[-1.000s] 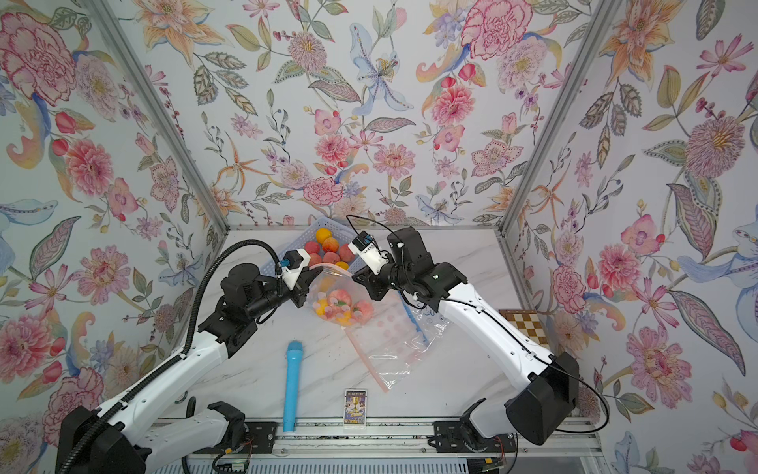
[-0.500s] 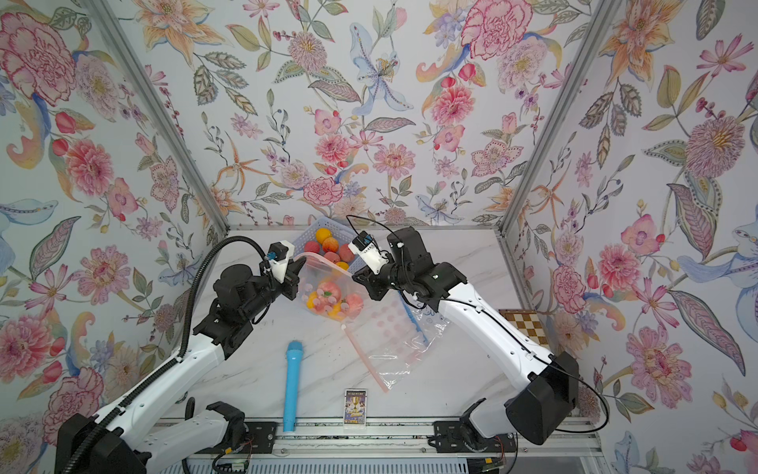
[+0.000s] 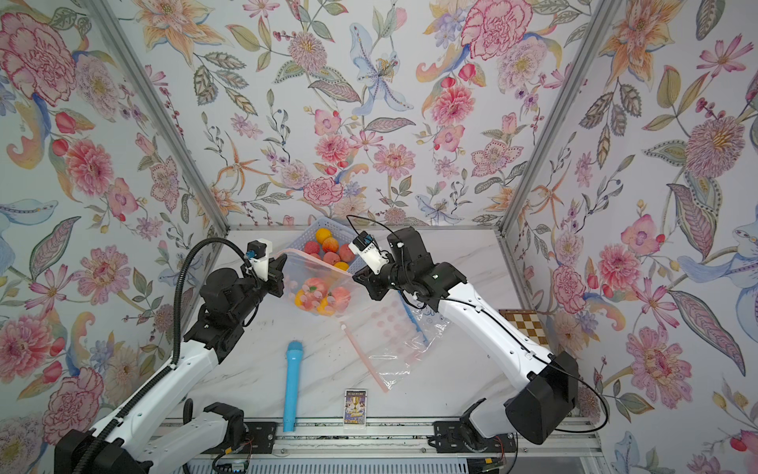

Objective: Place the peach in a zip-top bag and seal the zipper
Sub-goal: Zip the zipper on the zipper food storage bag.

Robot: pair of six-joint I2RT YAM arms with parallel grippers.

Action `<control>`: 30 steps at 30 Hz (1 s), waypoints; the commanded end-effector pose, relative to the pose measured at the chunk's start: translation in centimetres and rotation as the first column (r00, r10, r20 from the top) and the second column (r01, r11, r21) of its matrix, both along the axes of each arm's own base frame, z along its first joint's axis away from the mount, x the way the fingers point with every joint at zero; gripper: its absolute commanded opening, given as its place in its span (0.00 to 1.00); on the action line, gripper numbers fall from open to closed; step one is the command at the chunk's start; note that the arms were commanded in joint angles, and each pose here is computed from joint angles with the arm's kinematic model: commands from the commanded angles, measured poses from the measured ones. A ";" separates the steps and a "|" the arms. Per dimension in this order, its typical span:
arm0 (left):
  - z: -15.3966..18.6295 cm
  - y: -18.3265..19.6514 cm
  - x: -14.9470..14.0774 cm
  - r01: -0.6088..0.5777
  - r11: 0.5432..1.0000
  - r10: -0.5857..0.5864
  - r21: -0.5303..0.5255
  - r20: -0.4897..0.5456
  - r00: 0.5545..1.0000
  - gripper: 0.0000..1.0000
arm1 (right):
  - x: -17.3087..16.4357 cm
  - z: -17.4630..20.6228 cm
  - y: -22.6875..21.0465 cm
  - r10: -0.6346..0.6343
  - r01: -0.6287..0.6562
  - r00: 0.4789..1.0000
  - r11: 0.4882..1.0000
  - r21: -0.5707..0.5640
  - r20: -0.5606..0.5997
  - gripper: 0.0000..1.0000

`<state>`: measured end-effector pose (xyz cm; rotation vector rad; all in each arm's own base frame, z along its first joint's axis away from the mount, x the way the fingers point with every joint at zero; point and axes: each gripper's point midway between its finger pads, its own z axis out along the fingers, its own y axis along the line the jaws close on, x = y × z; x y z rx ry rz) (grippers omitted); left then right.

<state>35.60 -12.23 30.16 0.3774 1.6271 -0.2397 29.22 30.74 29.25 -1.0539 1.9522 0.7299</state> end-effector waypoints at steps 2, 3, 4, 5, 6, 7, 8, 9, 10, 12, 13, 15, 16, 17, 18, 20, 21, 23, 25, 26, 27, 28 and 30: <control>1.4 2.0 0.0 -0.071 0.997 0.073 -0.031 0.046 0.996 0.00 | 0.4 -2.1 -1.0 -0.043 0.040 0.998 0.998 -0.052 -0.053 0.01; 1.5 2.0 0.0 -0.074 0.997 0.075 -0.031 0.048 0.996 0.00 | 0.4 -2.1 -1.0 -0.043 0.040 0.998 0.998 -0.052 -0.052 0.01; 1.5 2.1 0.0 -0.075 0.997 0.077 -0.032 0.047 0.996 0.00 | 0.4 -2.1 -1.0 -0.044 0.041 0.998 0.998 -0.052 -0.052 0.01; 1.4 2.2 0.0 -0.077 0.996 0.078 -0.035 0.046 0.996 0.00 | 0.4 -2.1 -1.0 -0.044 0.042 0.998 0.998 -0.053 -0.052 0.01; 1.5 2.2 0.0 -0.071 0.997 0.073 -0.038 0.048 0.996 0.00 | 0.4 -2.1 -1.0 -0.043 0.040 0.998 0.998 -0.052 -0.053 0.01; 1.6 1.9 -0.1 -0.054 0.998 0.056 -0.039 0.050 0.997 0.00 | 0.4 -2.1 -1.0 -0.042 0.040 0.998 0.998 -0.050 -0.056 0.01; 1.6 1.5 -0.2 -0.032 0.999 0.034 -0.039 0.051 0.998 0.00 | 0.4 -2.1 -0.9 -0.040 0.037 0.998 0.998 -0.049 -0.057 0.01; 1.6 1.1 -0.3 -0.005 0.999 0.007 -0.037 0.053 0.999 0.00 | 0.4 -2.1 -0.8 -0.037 0.034 0.998 0.998 -0.047 -0.060 0.02; 1.7 0.4 -0.5 0.036 0.999 -0.034 -0.033 0.057 0.998 0.00 | 0.4 -1.9 -0.6 -0.035 0.032 0.998 0.999 -0.043 -0.060 0.02; 2.0 -1.1 -1.2 0.133 0.991 -0.130 -0.029 0.075 0.989 0.00 | 0.4 -1.7 -0.3 -0.025 0.022 0.998 0.999 -0.038 -0.062 0.06; 2.3 -1.8 -1.7 0.183 0.983 -0.180 -0.030 0.088 0.980 0.00 | 0.2 -1.5 0.0 -0.012 0.010 0.998 0.999 -0.031 -0.065 0.10; 2.8 -3.0 -2.6 0.265 0.964 -0.260 -0.031 0.108 0.960 0.00 | 0.1 -1.2 0.4 0.007 -0.009 0.997 1.000 -0.020 -0.073 0.25; 3.1 -3.5 -3.1 0.303 0.953 -0.297 -0.030 0.119 0.947 0.00 | 0.0 -1.0 0.6 0.018 -0.019 0.997 1.000 -0.016 -0.077 0.34; 3.5 -3.9 -3.6 0.339 0.940 -0.333 -0.027 0.133 0.934 0.00 | 0.0 -0.8 0.7 0.024 -0.025 0.997 1.000 -0.010 -0.077 0.40; 3.6 -4.3 -4.1 0.368 0.929 -0.362 -0.023 0.140 0.922 0.00 | 0.0 -0.6 0.8 0.029 -0.030 0.997 1.000 -0.008 -0.073 0.43; 4.0 -4.9 -4.9 0.415 0.909 -0.408 -0.015 0.154 0.900 0.00 | 0.2 -0.4 1.0 0.036 -0.036 0.997 0.999 -0.005 -0.067 0.51; 4.2 -5.1 -5.2 0.431 0.902 -0.424 -0.012 0.159 0.891 0.00 | 0.3 -0.2 1.2 0.040 -0.040 0.997 0.999 -0.005 -0.061 0.54; 4.3 -5.2 -5.5 0.446 0.895 -0.439 -0.009 0.162 0.884 0.00 | 0.5 0.2 1.4 0.046 -0.047 0.998 0.999 -0.002 -0.049 0.57; 4.4 -5.3 -5.5 0.452 0.892 -0.444 -0.013 0.160 0.882 0.00 | 0.6 0.4 1.7 0.058 -0.058 0.997 0.998 0.002 -0.042 0.59; 4.5 -5.4 -5.6 0.458 0.889 -0.450 -0.016 0.160 0.878 0.00 | 0.7 0.5 1.8 0.062 -0.062 0.997 0.998 0.004 -0.040 0.59; 4.5 -5.6 -5.7 0.469 0.883 -0.461 -0.017 0.161 0.873 0.00 | 0.8 0.5 2.0 0.067 -0.067 0.997 0.998 0.003 -0.040 0.59; 4.5 -5.7 -5.8 0.479 0.878 -0.470 -0.022 0.161 0.868 0.00 | 1.0 0.3 2.2 0.069 -0.069 0.997 0.998 0.001 -0.045 0.59; 4.7 -5.8 -5.7 0.484 0.875 -0.472 -0.036 0.165 0.866 0.00 | 1.1 0.0 2.5 0.077 -0.077 0.996 0.997 0.002 -0.055 0.57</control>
